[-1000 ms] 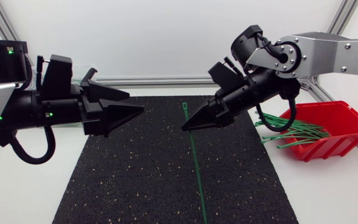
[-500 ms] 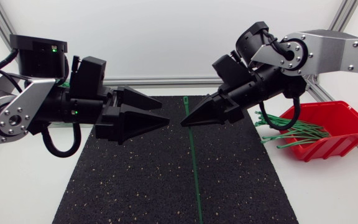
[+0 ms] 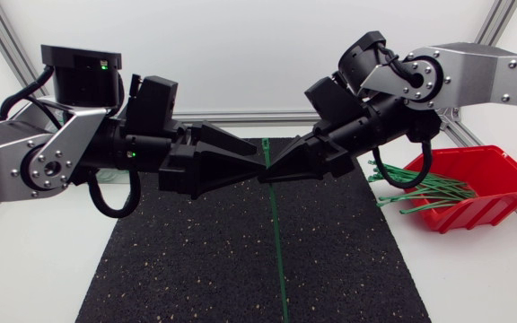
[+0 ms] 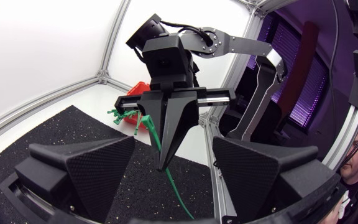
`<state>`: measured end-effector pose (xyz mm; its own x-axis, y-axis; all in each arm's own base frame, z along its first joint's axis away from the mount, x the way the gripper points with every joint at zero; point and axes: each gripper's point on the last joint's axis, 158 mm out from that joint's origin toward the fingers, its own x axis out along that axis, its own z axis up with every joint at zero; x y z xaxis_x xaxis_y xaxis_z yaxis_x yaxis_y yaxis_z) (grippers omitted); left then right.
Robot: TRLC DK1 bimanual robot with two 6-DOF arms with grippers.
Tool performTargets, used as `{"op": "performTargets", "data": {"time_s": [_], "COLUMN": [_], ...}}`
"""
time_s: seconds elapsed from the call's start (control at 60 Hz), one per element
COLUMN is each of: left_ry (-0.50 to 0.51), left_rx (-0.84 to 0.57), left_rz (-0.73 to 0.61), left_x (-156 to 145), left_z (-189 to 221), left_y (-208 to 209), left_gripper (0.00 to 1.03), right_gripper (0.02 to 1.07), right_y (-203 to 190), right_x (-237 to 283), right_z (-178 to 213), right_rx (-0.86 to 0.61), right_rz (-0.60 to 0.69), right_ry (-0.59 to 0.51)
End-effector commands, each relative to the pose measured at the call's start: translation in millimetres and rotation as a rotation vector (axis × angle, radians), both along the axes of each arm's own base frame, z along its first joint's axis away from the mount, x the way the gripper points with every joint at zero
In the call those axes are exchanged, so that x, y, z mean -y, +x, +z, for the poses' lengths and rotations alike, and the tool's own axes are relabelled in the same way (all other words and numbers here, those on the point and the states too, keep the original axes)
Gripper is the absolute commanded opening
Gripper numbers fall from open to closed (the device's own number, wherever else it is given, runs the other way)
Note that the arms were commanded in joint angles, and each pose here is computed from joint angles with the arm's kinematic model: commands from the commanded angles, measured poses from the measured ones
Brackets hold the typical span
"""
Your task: Take a green cable tie from the red box, thread the tail through the head to close it, then place it in the transparent bin on the left.
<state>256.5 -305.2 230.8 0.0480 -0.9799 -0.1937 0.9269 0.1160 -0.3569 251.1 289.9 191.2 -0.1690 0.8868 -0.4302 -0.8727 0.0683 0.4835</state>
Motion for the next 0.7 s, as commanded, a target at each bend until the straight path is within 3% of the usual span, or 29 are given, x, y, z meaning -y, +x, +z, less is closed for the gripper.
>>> {"op": "performTargets", "data": {"time_s": [0.0, 0.483, 0.683], "left_ry": [-0.027, -0.028, -0.032], "left_rx": [0.004, -0.028, -0.026], "left_rz": [-0.016, -0.019, -0.018], "left_x": [5.1, 10.2, 10.0], "left_z": [12.2, 4.2, 5.2], "left_y": [2.0, 4.6, 4.3], "left_gripper": [0.76, 0.42, 0.42], "right_gripper": [0.08, 0.08, 0.08], "right_y": [-5.8, -20.4, -21.6], "right_x": [-3.4, -6.6, -7.3], "right_z": [10.7, 15.1, 11.2], "right_rx": [0.037, 0.05, 0.04], "right_rz": [0.026, 0.053, 0.057], "right_ry": [0.025, 0.033, 0.03]}}
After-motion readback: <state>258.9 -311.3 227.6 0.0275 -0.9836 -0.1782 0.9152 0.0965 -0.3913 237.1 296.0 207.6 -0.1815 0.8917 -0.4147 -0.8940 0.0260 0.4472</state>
